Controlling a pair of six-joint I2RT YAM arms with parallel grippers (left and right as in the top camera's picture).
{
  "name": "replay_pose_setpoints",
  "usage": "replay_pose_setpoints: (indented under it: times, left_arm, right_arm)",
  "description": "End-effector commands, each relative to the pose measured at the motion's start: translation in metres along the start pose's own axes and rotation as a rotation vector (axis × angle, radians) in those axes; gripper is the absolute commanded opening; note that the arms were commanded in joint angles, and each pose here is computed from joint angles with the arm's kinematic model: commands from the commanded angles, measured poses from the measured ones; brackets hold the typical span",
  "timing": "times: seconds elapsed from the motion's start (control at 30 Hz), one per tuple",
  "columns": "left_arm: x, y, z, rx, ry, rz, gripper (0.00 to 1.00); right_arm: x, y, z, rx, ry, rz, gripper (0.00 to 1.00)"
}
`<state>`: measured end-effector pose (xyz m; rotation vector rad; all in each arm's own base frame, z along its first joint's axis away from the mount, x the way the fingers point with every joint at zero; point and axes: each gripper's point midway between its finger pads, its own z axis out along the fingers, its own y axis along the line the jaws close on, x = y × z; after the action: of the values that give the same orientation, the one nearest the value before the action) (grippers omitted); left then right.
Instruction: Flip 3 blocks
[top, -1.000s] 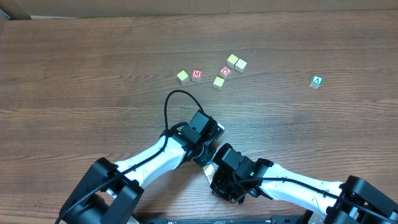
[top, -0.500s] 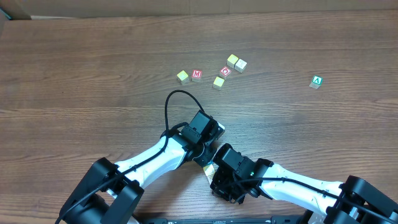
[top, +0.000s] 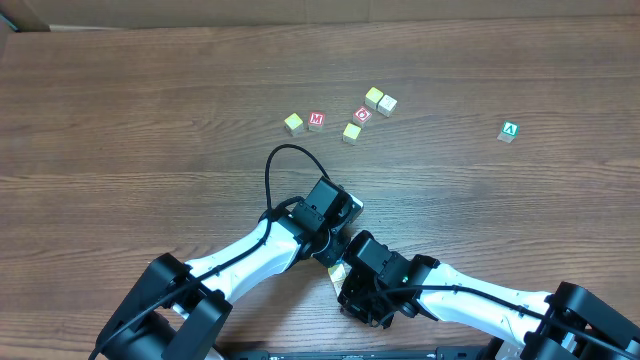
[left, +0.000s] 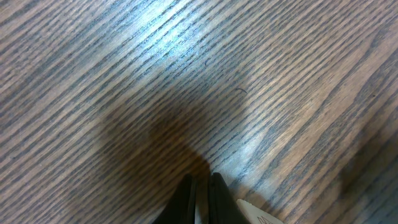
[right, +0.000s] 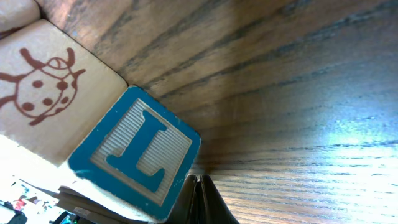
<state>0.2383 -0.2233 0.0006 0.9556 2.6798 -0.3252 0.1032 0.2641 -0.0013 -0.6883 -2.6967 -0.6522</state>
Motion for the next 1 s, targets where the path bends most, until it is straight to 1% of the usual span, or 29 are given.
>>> replay_pose_setpoints:
  times: [0.0, 0.5, 0.97]
  left_arm:
    - [0.021, -0.026, 0.008, 0.104, 0.071, -0.003, 0.04]
    - [0.022, -0.026, 0.008, 0.104, 0.071, -0.003, 0.04]
    - [0.023, -0.023, 0.009, 0.091, 0.075, -0.005, 0.04]
  right_arm:
    - [-0.012, 0.007, 0.001, -0.023, -0.061, 0.009, 0.04]
    - [-0.004, 0.013, 0.004, -0.041, -0.063, -0.008, 0.04]
    - [-0.007, 0.002, 0.005, 0.000, -0.097, 0.020, 0.04]
